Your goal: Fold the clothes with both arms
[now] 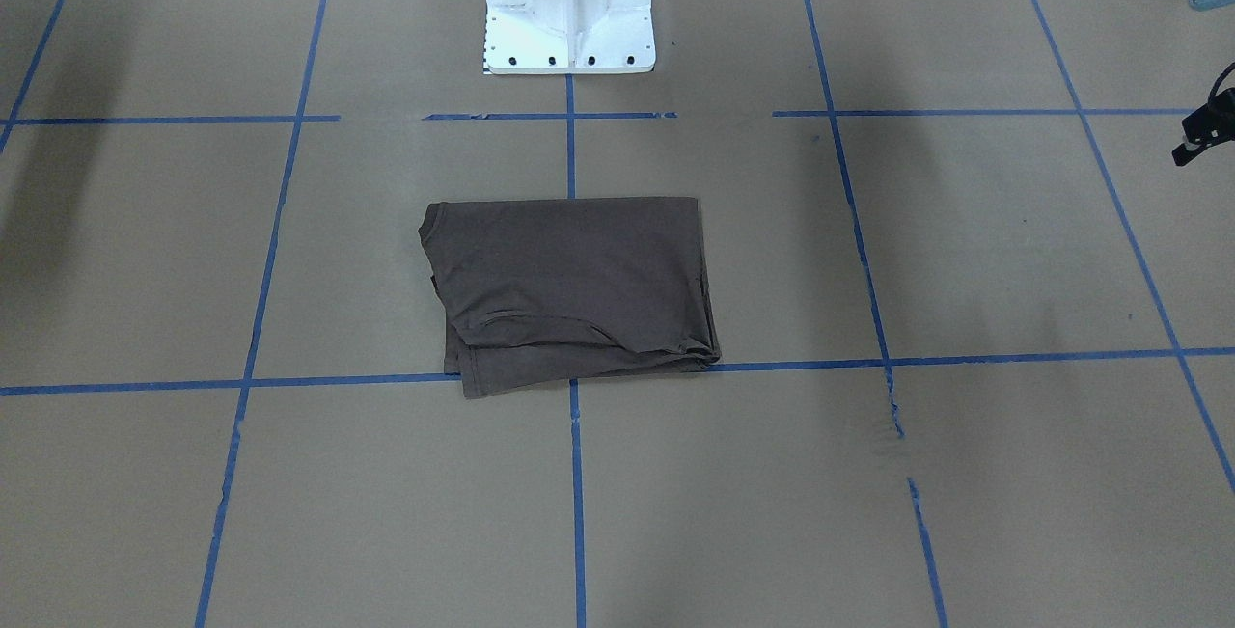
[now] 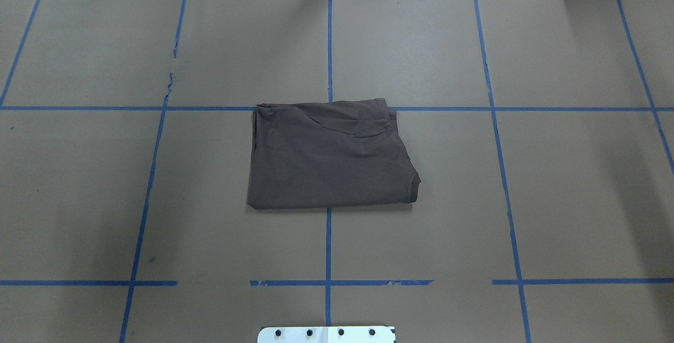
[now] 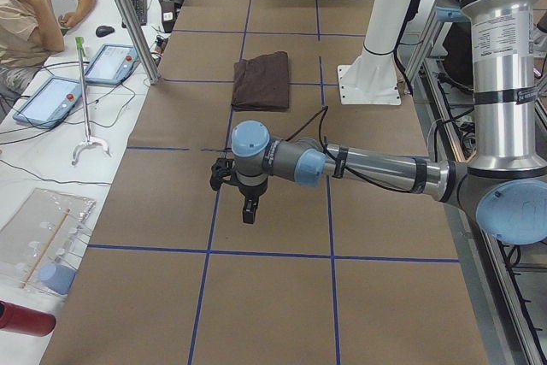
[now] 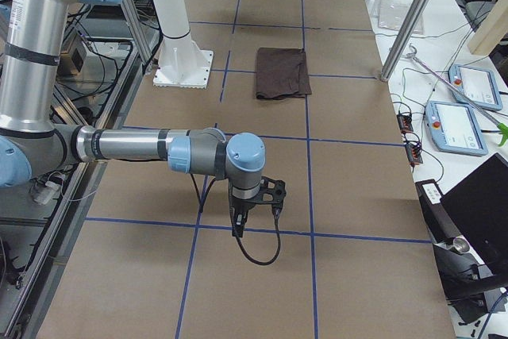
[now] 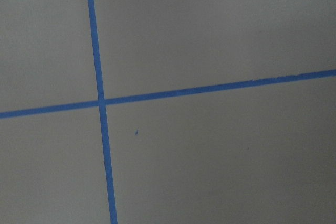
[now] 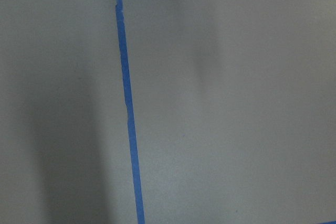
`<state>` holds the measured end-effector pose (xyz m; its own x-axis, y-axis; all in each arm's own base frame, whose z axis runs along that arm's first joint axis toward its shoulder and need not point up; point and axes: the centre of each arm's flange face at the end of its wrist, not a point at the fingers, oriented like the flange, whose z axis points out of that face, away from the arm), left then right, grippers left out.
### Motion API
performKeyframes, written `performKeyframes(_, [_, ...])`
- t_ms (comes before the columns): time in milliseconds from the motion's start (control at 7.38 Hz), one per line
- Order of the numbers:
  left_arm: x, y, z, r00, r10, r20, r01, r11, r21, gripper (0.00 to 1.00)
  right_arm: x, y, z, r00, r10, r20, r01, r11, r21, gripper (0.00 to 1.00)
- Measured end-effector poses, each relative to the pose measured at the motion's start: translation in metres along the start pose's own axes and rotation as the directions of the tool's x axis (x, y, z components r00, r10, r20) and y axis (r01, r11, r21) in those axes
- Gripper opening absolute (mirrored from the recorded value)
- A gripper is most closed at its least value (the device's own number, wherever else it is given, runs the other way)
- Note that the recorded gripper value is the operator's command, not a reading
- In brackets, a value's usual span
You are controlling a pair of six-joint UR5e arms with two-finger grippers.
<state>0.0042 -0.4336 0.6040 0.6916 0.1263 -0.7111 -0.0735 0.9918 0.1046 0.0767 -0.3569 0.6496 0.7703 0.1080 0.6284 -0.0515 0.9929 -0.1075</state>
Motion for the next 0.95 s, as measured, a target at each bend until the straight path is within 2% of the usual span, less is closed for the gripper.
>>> performKeyframes(271, [-0.025,0.019,0.005,1.000,-0.027,0.002,0.027,0.999,-0.022,1.00,-0.001,0.005,0.002,0.999,0.010,0.040,-0.011,1.000,0.025,1.00])
performKeyframes(542, [-0.030,0.023,0.004,0.999,-0.039,0.003,0.039,0.999,-0.025,1.00,-0.013,-0.001,-0.005,0.996,0.035,0.088,-0.041,0.996,0.075,1.00])
performKeyframes(949, [-0.031,0.023,0.003,0.999,-0.044,0.005,0.044,0.999,-0.024,1.00,-0.017,-0.003,-0.005,0.994,0.035,0.101,-0.044,0.995,0.089,1.00])
